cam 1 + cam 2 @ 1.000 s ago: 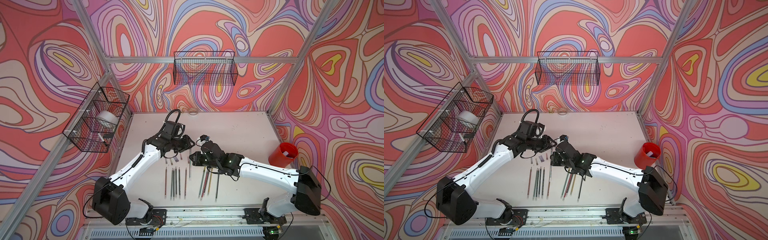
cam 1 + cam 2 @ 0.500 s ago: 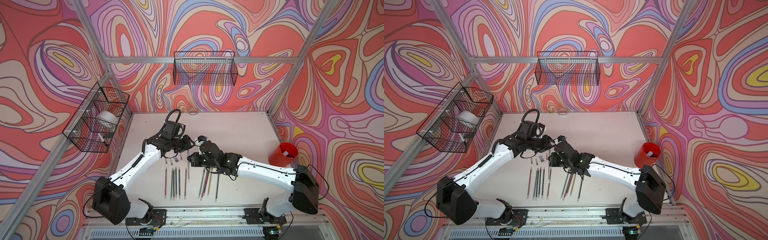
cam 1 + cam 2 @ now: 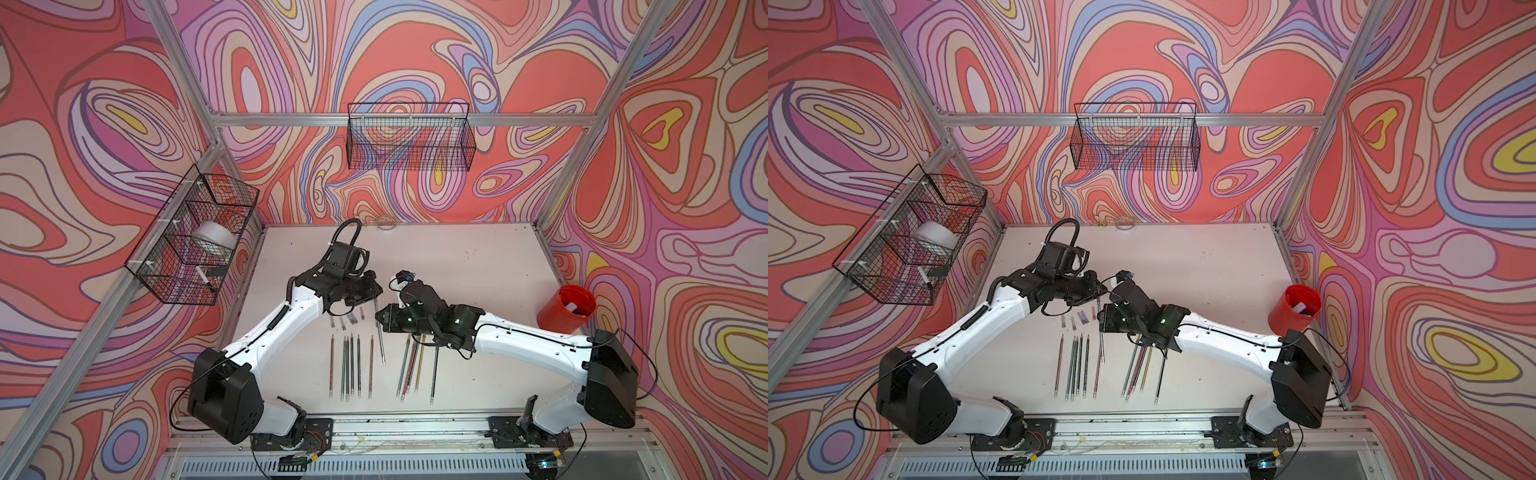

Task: Remove the protective cover of the pencils
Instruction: Remove the protective sleeve from the pencil.

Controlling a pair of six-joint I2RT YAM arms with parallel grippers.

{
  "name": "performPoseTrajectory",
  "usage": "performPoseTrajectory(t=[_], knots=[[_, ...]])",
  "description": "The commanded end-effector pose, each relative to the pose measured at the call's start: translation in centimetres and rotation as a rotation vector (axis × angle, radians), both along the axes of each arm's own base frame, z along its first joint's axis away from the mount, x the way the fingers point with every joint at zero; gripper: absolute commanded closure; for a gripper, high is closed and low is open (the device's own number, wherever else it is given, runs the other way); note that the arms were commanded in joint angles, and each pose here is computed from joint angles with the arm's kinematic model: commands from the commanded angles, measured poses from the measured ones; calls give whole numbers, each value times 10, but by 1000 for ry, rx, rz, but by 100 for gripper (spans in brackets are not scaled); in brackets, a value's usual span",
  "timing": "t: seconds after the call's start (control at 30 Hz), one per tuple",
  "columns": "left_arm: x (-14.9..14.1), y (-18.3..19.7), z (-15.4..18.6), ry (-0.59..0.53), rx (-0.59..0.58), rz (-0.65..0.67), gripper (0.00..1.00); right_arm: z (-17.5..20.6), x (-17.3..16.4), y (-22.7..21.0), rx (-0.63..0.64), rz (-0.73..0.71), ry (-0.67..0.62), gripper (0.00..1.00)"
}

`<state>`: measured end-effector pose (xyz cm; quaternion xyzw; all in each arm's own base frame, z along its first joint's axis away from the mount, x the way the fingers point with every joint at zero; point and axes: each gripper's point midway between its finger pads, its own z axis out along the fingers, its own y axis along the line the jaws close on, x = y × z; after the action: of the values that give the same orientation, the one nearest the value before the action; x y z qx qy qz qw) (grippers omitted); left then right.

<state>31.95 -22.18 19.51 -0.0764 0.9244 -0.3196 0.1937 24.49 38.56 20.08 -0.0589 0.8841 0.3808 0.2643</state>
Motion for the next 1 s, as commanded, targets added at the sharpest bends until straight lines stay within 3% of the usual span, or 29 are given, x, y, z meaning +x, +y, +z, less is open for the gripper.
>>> performPoseTrajectory(t=[0.0,0.17,0.3,0.47,0.97], knots=[[-4,-11,9,5,-39,-23,95,2,3,6,9,-1,-3,84],[-4,-10,7,4,-33,-18,95,-8,1,9,6,3,21,79],[-2,-12,5,4,-41,-20,95,-9,0,8,11,5,32,90],[3,1,-3,-5,50,14,97,-9,-3,3,7,-4,33,99],[28,27,26,-79,211,117,98,-11,-46,-3,-1,-5,47,100]])
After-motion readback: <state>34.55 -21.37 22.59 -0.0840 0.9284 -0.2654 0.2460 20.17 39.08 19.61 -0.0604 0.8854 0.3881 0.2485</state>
